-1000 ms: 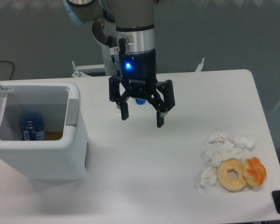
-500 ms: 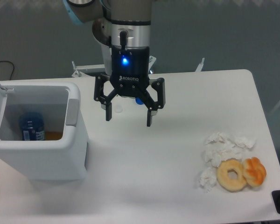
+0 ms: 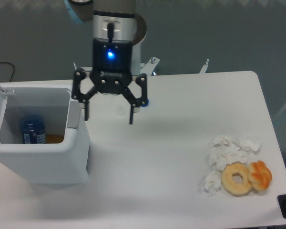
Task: Close the trash can
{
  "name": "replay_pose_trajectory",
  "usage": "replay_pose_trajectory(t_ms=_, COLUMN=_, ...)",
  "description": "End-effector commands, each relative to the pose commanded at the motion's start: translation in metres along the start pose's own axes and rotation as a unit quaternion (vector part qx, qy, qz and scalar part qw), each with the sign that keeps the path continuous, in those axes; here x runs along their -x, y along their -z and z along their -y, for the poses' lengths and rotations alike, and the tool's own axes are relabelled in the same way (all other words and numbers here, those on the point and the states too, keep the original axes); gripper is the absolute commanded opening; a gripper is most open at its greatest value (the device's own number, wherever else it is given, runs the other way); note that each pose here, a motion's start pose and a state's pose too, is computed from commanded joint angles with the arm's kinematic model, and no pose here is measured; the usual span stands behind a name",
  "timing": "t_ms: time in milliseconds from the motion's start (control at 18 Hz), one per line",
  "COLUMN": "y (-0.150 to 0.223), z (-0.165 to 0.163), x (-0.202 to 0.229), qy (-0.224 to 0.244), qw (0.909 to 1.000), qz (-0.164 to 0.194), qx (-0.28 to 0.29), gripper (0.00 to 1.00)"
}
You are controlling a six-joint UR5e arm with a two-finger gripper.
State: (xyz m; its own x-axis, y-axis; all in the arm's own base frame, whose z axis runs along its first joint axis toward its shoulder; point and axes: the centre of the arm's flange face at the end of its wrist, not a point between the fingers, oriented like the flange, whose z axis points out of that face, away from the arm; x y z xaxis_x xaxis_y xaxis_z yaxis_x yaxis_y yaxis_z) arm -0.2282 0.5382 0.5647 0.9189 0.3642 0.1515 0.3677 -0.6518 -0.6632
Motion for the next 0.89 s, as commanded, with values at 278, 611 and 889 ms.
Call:
replay_pose_trajectory(t_ms=278, y=0.018, z=0.012, x=-0.040, qy=0.043, qw=0.9977, qz=-0.048, qx=-0.019, gripper=1.00)
replay_pose_trajectory(t_ms=611, y=0.046, z=0.011, x=-0.080, qy=0.027, qw=0.9929, qz=-0.110, qx=-0.035, gripper=1.00)
replay_pose_trajectory(t_ms=889, y=0.088, z=0.008, x=-0.110, qy=0.008, qw=0.9855, qz=-0.159, qx=-0.059, gripper=1.00)
